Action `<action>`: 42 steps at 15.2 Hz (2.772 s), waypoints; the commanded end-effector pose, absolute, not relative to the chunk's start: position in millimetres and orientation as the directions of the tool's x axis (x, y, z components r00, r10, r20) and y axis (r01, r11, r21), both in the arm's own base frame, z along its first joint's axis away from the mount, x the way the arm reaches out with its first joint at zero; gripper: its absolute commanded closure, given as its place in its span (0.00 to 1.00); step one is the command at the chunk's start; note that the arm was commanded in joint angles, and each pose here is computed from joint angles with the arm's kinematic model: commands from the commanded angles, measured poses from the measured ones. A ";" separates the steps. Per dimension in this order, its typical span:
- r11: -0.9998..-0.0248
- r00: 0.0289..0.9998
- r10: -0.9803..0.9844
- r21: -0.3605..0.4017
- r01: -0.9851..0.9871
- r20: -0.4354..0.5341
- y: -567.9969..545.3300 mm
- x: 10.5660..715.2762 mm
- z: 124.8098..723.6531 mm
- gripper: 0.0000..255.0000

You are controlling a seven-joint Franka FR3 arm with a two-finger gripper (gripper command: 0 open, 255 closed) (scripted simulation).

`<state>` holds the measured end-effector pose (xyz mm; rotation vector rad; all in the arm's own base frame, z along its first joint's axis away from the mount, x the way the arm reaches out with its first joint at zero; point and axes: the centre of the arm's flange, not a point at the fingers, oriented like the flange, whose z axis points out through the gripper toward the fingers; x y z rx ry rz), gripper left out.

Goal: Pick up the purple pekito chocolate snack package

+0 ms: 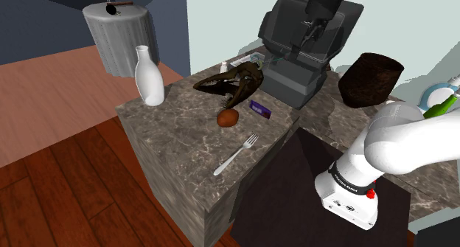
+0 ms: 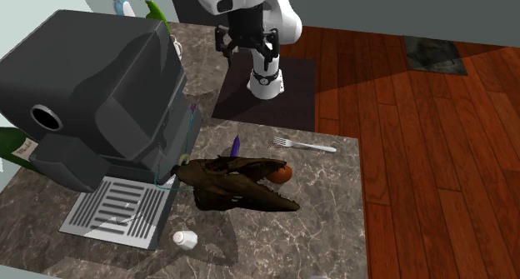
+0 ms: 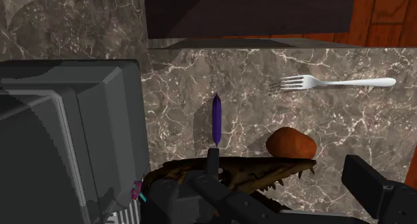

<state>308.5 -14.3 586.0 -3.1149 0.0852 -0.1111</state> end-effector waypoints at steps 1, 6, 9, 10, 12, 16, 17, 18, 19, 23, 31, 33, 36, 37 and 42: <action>-0.998 0.996 -0.055 -0.025 -0.054 0.071 -14.3 308.5 586.0 0.00; -0.999 0.996 -0.048 -0.019 -0.047 0.080 -23.4 328.3 524.2 0.00; -0.999 0.995 -0.044 -0.015 -0.043 0.086 -29.1 340.5 487.3 0.00; -0.999 0.995 -0.043 -0.013 -0.042 0.088 -31.0 344.6 475.0 0.00; -0.999 0.995 -0.040 -0.010 -0.039 0.092 -34.8 352.9 450.5 0.00; -0.999 0.994 -0.034 -0.005 -0.034 0.100 -42.6 369.9 401.5 0.00; -0.999 0.994 -0.033 -0.004 -0.032 0.101 -44.6 374.1 389.3 0.00; -1.000 0.994 -0.031 -0.002 -0.031 0.103 -46.6 378.5 377.1 0.00; -1.000 0.994 -0.030 -0.001 -0.030 0.105 -48.6 382.8 364.9 0.00; -1.000 0.993 -0.024 0.005 -0.025 0.113 -56.8 400.5 316.3 0.00; -1.000 0.993 -0.023 0.006 -0.024 0.114 -57.8 402.7 273.1 0.00; -1.000 0.993 -0.023 0.006 -0.024 0.114 -57.8 402.7 270.1 0.00; -1.000 0.993 -0.023 0.006 -0.024 0.114 -58.8 402.7 269.8 1.00; -1.000 0.993 -0.023 0.006 -0.024 0.114 -58.9 402.8 269.8 1.00; -1.000 0.993 -0.023 0.006 -0.024 0.114 -58.8 403.1 269.6 1.00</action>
